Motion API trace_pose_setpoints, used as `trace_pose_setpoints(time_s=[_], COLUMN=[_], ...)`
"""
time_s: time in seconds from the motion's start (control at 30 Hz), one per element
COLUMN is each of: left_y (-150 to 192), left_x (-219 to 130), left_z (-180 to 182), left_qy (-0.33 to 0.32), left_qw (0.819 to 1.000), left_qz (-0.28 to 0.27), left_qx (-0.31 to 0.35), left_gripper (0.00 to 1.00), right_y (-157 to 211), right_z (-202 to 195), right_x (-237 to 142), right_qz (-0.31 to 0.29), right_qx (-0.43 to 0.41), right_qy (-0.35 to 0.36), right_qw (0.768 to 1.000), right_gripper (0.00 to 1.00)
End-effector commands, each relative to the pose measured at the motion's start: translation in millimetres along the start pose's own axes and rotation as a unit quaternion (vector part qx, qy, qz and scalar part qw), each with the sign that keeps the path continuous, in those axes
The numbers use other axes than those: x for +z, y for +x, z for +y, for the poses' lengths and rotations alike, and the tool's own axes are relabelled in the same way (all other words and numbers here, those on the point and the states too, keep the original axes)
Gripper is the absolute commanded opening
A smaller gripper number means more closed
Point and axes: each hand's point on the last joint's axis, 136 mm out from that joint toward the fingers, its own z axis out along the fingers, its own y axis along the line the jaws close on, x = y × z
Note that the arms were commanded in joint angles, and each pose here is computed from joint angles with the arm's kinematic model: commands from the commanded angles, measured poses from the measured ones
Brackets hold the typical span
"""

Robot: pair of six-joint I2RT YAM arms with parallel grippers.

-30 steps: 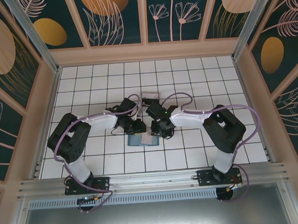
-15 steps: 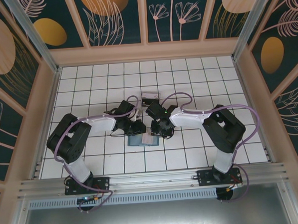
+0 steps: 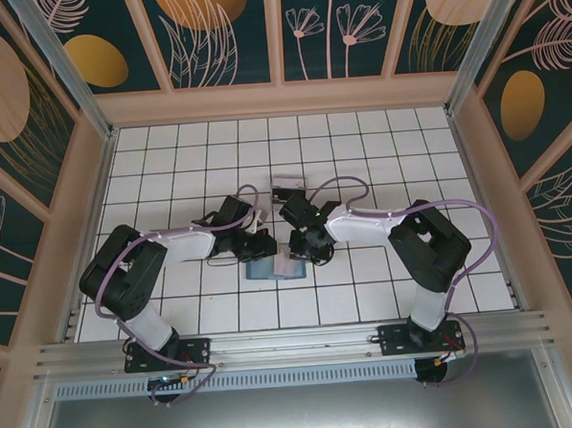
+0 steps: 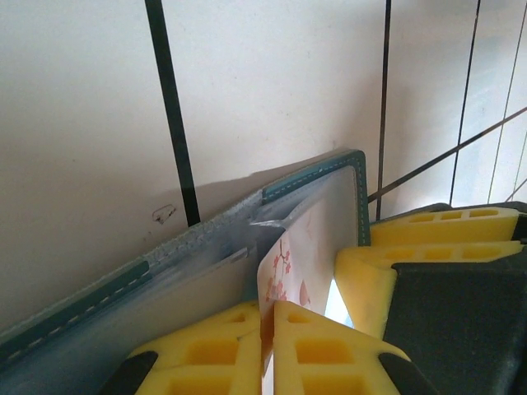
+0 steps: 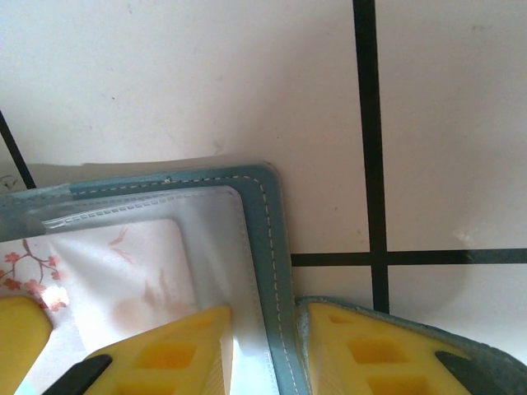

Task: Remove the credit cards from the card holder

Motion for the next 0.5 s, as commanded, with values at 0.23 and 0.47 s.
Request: trace_pose_setpoints(time_s=[0.23, 0.47], left_y=[13.8, 13.4], left_x=[-14.0, -21.8], left_z=[5.6, 3.1], left_qy=[-0.009, -0.009], left_qw=[1.000, 1.000], left_qz=[0.008, 0.000], left_qx=[-0.012, -0.014], left_gripper=[0.10, 0.10], right_y=[20.7, 20.5], right_z=[-36.5, -36.3], right_x=[39.9, 39.5], right_qz=[0.031, 0.031], right_qx=[-0.009, -0.010], right_qy=[0.069, 0.069], right_qw=[0.997, 0.997], right_gripper=[0.29, 0.28])
